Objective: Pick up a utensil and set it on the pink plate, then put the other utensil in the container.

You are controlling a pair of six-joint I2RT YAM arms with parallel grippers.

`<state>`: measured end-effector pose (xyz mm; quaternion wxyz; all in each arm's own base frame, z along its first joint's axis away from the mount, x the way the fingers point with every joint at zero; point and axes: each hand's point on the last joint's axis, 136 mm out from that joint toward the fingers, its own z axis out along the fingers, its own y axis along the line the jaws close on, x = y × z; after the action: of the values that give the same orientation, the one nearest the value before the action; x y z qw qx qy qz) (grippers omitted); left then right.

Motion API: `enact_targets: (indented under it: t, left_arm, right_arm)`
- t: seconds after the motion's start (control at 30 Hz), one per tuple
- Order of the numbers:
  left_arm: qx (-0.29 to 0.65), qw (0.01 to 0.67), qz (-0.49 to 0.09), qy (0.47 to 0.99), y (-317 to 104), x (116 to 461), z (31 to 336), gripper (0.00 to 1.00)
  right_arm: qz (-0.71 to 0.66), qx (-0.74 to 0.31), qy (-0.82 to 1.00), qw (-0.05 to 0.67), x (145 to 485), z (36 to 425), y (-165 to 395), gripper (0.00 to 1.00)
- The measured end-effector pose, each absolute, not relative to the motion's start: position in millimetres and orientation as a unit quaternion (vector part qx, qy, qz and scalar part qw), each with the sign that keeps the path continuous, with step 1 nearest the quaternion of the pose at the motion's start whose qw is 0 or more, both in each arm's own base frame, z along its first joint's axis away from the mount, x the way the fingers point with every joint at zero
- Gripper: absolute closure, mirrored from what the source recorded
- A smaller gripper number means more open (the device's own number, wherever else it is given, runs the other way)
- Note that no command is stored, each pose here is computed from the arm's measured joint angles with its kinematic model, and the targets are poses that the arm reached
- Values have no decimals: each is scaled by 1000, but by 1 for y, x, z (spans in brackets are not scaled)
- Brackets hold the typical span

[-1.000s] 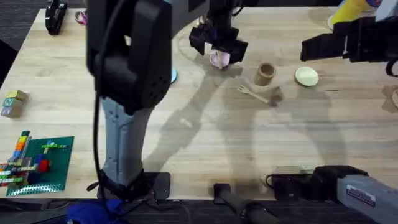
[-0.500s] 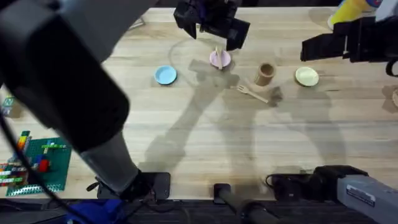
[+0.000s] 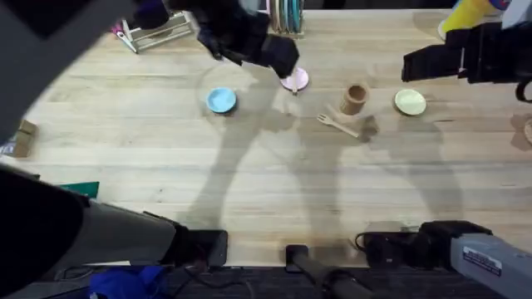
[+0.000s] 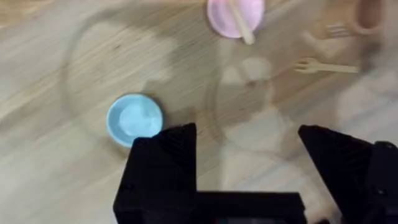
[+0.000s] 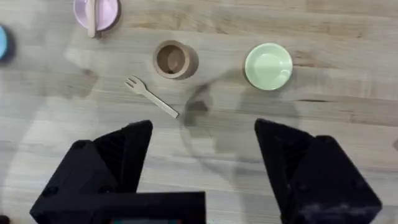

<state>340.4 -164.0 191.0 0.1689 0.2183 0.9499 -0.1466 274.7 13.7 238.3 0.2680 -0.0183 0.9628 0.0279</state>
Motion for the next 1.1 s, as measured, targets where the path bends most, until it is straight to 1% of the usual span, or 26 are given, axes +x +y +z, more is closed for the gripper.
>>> enact_targets:
  t: [0.13,0.23,0.33,0.43,0.53,0.67,0.83,0.93,1.1]
  left_arm:
    - [271,177,-228,918,-151,332,207,5]
    - [317,196,-274,886,-151,328,213,5]
    - [370,217,-312,848,-151,322,213,5]
    - [425,244,-335,805,-153,316,207,4]
    - [473,281,-339,763,-157,318,197,4]
    - [516,313,-332,724,-161,319,186,6]
    - [564,358,-305,679,-163,329,189,5]
    - [577,370,-298,665,-164,331,191,5]
    - [584,373,-296,658,-165,330,191,6]
  right_arm:
    - [28,-18,963,268,275,238,14,4]
    - [28,-18,963,268,275,238,14,3]
    - [28,-18,963,268,275,238,14,4]
    - [28,-18,963,268,275,238,14,4]
    - [28,-18,963,268,275,238,14,4]
    - [28,-18,963,268,275,238,14,3]
    - [28,-18,963,268,275,238,14,4]
    - [28,-18,963,268,275,238,14,4]
    - [28,-19,963,268,275,238,14,3]
